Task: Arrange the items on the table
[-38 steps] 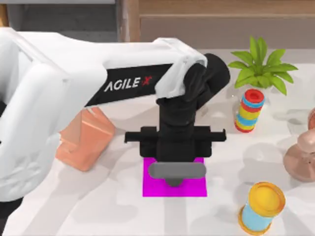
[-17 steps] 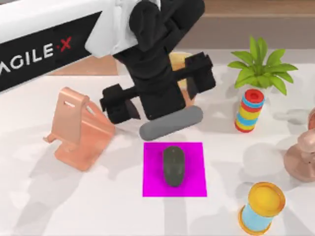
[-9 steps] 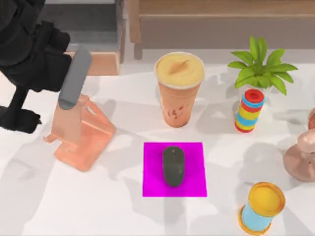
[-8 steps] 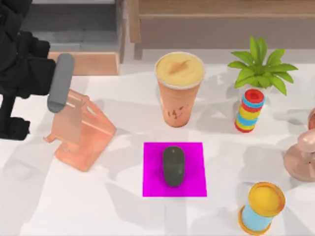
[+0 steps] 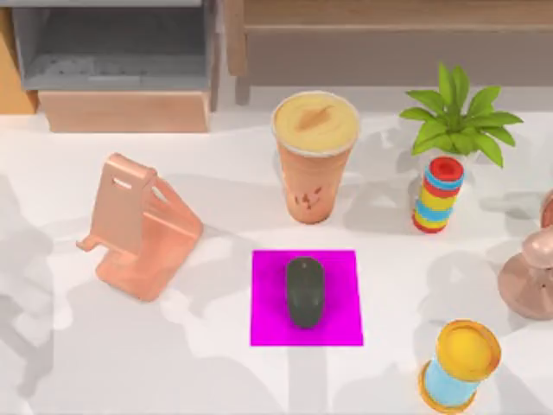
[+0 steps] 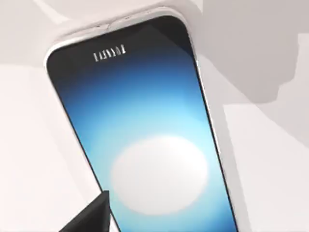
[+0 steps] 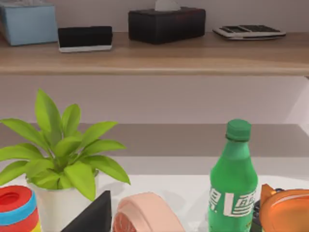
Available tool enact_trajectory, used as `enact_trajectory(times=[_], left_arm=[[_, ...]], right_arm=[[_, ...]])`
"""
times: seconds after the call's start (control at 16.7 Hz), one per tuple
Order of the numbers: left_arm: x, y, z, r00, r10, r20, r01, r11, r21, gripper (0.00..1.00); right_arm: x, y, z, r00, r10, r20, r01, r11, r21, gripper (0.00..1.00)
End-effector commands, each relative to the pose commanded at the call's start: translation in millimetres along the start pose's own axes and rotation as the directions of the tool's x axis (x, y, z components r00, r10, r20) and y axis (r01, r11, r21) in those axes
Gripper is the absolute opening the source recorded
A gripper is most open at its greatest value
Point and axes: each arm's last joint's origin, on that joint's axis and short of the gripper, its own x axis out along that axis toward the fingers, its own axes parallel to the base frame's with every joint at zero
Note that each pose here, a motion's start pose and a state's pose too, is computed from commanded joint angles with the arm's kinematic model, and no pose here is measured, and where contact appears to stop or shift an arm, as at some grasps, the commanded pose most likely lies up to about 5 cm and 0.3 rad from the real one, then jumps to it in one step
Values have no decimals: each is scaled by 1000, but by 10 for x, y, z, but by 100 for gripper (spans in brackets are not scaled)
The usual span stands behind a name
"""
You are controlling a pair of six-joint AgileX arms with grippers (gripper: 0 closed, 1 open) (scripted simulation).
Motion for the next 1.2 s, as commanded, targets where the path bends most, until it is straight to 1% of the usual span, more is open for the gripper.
enact_trajectory(times=[0.12, 0.18, 0.3, 0.72, 0.84, 1.02, 1.2], left_arm=[[55, 106, -179, 1000, 9, 16, -6, 988, -152, 100], [71, 149, -244, 1000, 17, 23, -12, 978, -207, 100], [87, 205, -319, 999, 33, 33, -23, 962, -271, 100], [131, 220, -322, 999, 34, 33, -23, 960, -280, 100], [270, 236, -315, 999, 33, 33, -22, 959, -282, 100], [563, 262, -297, 998, 48, 41, -34, 959, -282, 100], [770, 245, -305, 999, 38, 36, -27, 959, -281, 100]], right_arm=[[0, 0, 0, 1000, 0, 0, 0, 1000, 0, 100], [0, 0, 0, 1000, 0, 0, 0, 1000, 0, 100], [0, 0, 0, 1000, 0, 0, 0, 1000, 0, 100], [0, 0, 0, 1000, 0, 0, 0, 1000, 0, 100], [0, 0, 0, 1000, 0, 0, 0, 1000, 0, 100], [0, 0, 0, 1000, 0, 0, 0, 1000, 0, 100], [0, 0, 0, 1000, 0, 0, 0, 1000, 0, 100]])
